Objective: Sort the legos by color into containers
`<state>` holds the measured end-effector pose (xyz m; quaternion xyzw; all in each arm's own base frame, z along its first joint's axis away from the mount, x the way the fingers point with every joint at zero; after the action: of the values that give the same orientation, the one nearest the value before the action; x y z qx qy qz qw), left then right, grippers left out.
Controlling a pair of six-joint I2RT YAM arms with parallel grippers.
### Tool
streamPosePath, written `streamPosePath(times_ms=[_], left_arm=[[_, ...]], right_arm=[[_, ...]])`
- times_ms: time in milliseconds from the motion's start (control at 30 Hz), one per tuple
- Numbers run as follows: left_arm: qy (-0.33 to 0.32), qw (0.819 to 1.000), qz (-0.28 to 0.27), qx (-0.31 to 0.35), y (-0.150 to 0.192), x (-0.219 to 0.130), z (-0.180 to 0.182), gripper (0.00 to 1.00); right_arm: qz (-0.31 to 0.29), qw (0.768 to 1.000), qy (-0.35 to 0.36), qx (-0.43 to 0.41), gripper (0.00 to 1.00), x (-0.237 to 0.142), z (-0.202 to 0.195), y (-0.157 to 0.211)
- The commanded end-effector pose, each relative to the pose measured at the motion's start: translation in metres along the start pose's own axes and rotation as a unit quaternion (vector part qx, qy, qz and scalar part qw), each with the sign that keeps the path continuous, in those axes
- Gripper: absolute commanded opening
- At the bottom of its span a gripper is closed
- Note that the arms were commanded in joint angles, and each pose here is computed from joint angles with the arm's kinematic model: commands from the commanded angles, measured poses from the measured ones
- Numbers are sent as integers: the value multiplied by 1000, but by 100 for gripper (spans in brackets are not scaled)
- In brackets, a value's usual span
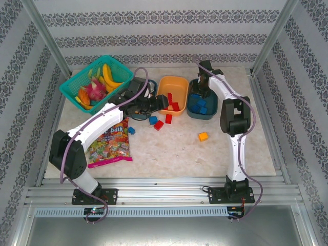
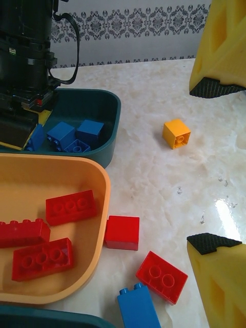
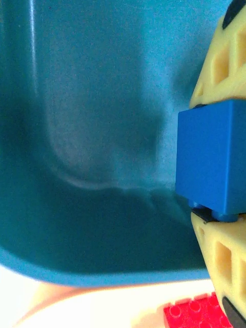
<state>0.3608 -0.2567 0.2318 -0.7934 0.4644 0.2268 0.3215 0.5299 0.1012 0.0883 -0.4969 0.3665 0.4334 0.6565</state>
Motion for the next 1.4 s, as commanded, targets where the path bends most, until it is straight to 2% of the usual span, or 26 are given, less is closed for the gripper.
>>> streamPosePath(times_ms=[0, 200, 400, 500, 633, 833, 1000, 1200, 1367], left_arm=[[5, 1000, -25, 0, -4, -14, -8, 73], [-7, 1000, -27, 2, -2, -18, -2, 73], [-19, 1000, -11, 8, 3, -13, 3, 73], [-14, 999, 9, 29, 9, -6, -4, 73], [-16, 995, 55, 80, 27, 17, -19, 73], [-11, 985, 121, 120, 60, 66, -34, 71], [-14, 961, 170, 216, 95, 104, -50, 69], [-22, 936, 198, 289, 123, 149, -53, 69], [-50, 920, 194, 337, 132, 175, -49, 70]], right_arm=[[15, 1000, -10, -1, 53, -2, 1, 3], [-6, 1000, -11, 6, 64, -25, 5, -3], [-70, 997, -15, 6, 65, -86, 19, -19], [-101, 995, -7, 1, 64, -120, 26, -11], [-97, 995, 10, -10, 64, -143, 32, 36], [-73, 997, 16, 12, 62, -179, 17, 144], [-59, 997, -1, 42, 60, -217, -2, 223], [-12, 997, -31, 64, 63, -245, -16, 285], [-5, 990, -129, 55, 69, -267, 2, 305]])
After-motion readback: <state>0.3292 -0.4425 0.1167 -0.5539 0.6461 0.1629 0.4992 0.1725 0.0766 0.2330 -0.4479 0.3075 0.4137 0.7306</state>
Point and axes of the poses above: each hand's point on the last joint's axis, 136 mm out from that joint toward the fingers, its own x axis out along the fingers, its own z axis along the line the jaws close on, y = z × x, the point moved 3 cm from there along -x, back along the fingers, and after that the axes turned 8 degrees about -x, right-handed, at the moved point
